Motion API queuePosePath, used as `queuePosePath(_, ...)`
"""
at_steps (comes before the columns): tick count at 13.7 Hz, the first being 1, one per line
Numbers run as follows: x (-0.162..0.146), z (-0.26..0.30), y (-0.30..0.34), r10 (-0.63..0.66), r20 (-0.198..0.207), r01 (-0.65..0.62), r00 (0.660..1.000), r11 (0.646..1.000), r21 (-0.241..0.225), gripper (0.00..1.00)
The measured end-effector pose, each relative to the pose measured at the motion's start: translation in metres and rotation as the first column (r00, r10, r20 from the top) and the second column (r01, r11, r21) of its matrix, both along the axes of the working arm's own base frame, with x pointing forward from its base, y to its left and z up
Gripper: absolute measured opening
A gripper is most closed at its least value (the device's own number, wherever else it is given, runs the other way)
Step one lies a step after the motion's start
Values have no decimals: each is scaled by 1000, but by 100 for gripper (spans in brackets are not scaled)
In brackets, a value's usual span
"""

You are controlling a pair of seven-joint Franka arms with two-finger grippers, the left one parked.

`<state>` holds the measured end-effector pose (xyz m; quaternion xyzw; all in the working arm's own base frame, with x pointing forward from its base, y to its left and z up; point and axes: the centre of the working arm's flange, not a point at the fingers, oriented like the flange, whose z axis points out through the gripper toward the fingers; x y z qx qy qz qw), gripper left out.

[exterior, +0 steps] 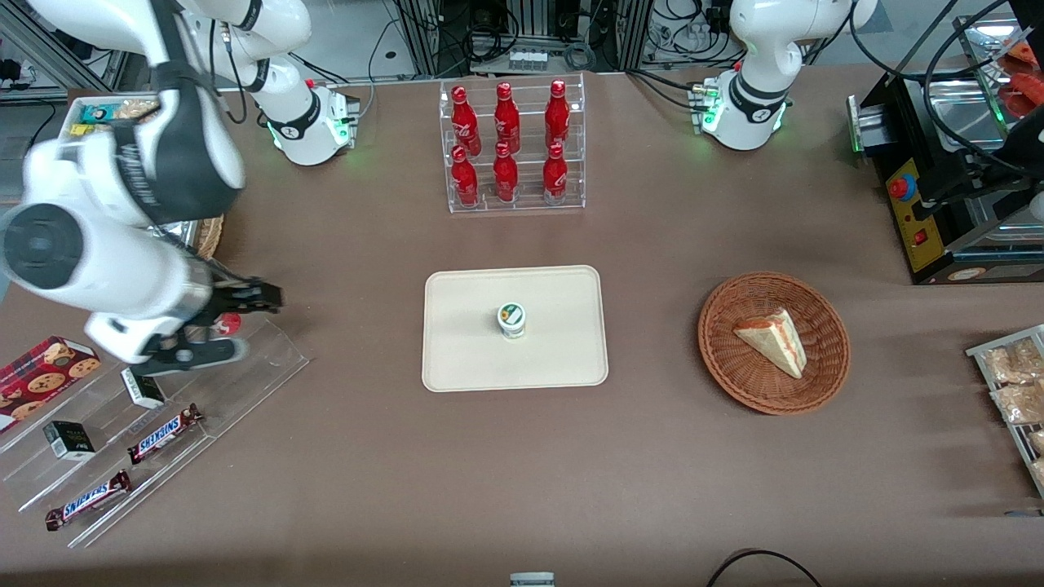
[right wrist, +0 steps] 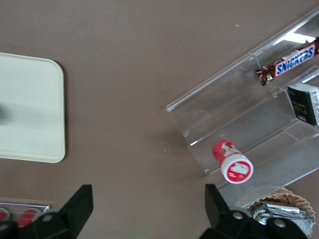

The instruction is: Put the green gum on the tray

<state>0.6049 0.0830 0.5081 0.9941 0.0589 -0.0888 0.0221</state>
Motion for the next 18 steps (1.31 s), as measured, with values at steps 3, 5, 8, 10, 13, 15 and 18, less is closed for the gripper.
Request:
queuePosePath(3, -17, 5, -29, -39, -11, 39, 999, 999, 14, 100)
queuePosePath(5, -25, 14, -38, -51, 14, 51, 999, 998, 24, 100)
queuePosePath(8, -30, 35, -51, -73, 69, 71, 995, 997, 32, 100)
queuePosePath(10, -38, 51, -50, -73, 87, 71, 994, 997, 33, 100)
queuePosePath(13, -63, 72, -44, -64, 50, 63, 997, 998, 26, 100)
queuePosePath(15, -75, 82, -37, -66, 35, 65, 997, 998, 28, 100)
queuePosePath(18, -88, 93, -38, -134, 25, 133, 991, 991, 16, 100)
